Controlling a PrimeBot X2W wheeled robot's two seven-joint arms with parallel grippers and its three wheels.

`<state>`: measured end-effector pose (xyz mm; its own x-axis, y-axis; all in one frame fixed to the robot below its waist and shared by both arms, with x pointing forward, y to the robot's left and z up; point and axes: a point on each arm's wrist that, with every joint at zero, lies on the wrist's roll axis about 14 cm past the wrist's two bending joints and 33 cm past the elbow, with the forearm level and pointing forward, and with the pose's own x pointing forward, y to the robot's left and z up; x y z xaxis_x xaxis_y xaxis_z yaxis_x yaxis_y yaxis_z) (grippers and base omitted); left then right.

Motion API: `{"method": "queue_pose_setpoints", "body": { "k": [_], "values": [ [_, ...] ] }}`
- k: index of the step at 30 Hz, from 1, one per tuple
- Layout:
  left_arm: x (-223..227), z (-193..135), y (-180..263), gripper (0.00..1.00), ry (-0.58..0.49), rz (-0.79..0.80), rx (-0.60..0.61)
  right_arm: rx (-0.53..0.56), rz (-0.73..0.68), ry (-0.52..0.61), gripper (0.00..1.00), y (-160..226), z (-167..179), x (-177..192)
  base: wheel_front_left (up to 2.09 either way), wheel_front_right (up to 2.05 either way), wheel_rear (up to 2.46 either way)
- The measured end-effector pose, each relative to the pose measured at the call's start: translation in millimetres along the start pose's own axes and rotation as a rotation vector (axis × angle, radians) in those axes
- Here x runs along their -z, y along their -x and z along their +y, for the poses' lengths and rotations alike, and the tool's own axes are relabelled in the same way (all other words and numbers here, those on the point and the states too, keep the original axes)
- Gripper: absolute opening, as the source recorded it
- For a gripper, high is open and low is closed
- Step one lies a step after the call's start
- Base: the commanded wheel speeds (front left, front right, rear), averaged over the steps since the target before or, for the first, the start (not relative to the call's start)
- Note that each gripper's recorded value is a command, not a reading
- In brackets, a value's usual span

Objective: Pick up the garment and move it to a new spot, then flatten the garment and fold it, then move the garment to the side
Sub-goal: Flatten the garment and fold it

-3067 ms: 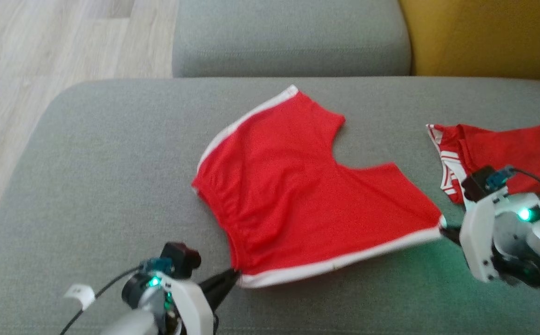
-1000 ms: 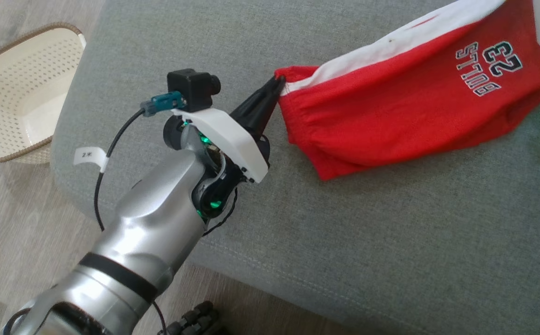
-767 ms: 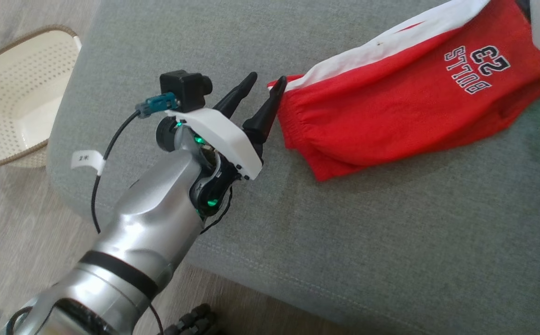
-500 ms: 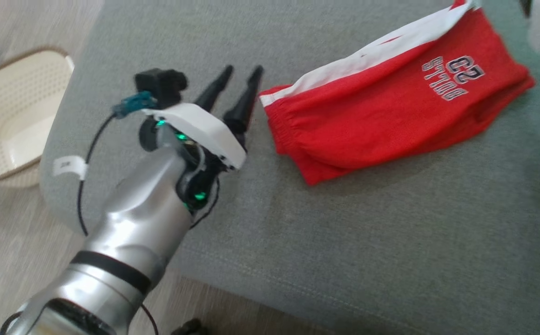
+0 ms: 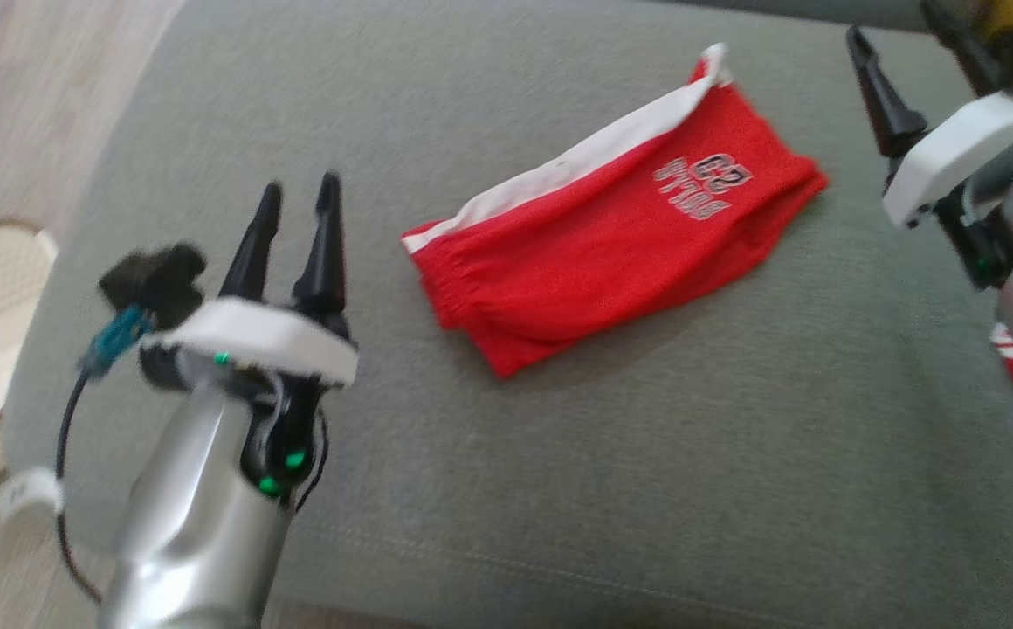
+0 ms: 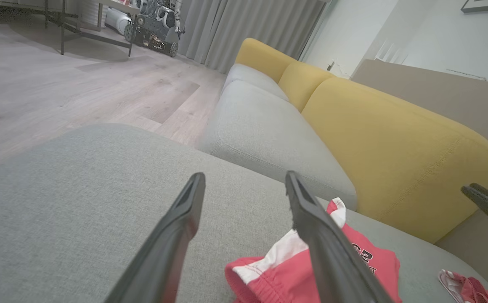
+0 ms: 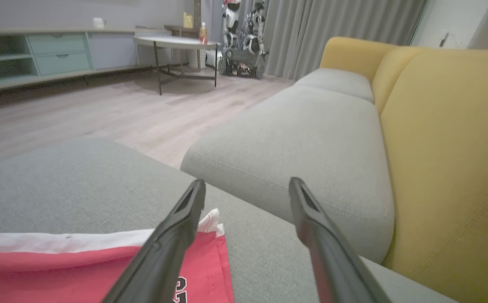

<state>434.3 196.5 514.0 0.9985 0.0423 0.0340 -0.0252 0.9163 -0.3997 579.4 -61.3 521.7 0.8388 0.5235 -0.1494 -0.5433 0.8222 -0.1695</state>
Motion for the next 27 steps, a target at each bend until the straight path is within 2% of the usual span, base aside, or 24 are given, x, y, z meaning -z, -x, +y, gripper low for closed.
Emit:
{"method": "queue_pose_setpoints", "body": {
  "k": [5,12,16,27],
  "values": [
    [0.5,-9.9,18.2,1.0,0.0,-0.03,0.022,0.078,-0.117,-0.047,1.0,40.0,-13.1,-22.2,0.0,0.0,0.0],
    [13.2,-20.7,43.4,1.0,0.003,-0.018,0.06,0.179,-0.105,-0.059,1.0,113.0,-0.3,20.9,0.0,0.0,0.0],
    [11.6,-31.9,50.9,1.0,-0.02,-0.027,0.105,0.249,-0.126,-0.057,1.0,144.3,3.7,27.2,0.0,0.0,0.0],
    [27.7,-52.2,68.3,1.0,-0.035,0.017,0.169,0.362,-0.093,-0.119,1.0,188.9,22.4,54.0,0.0,0.0,0.0]
  ]
}}
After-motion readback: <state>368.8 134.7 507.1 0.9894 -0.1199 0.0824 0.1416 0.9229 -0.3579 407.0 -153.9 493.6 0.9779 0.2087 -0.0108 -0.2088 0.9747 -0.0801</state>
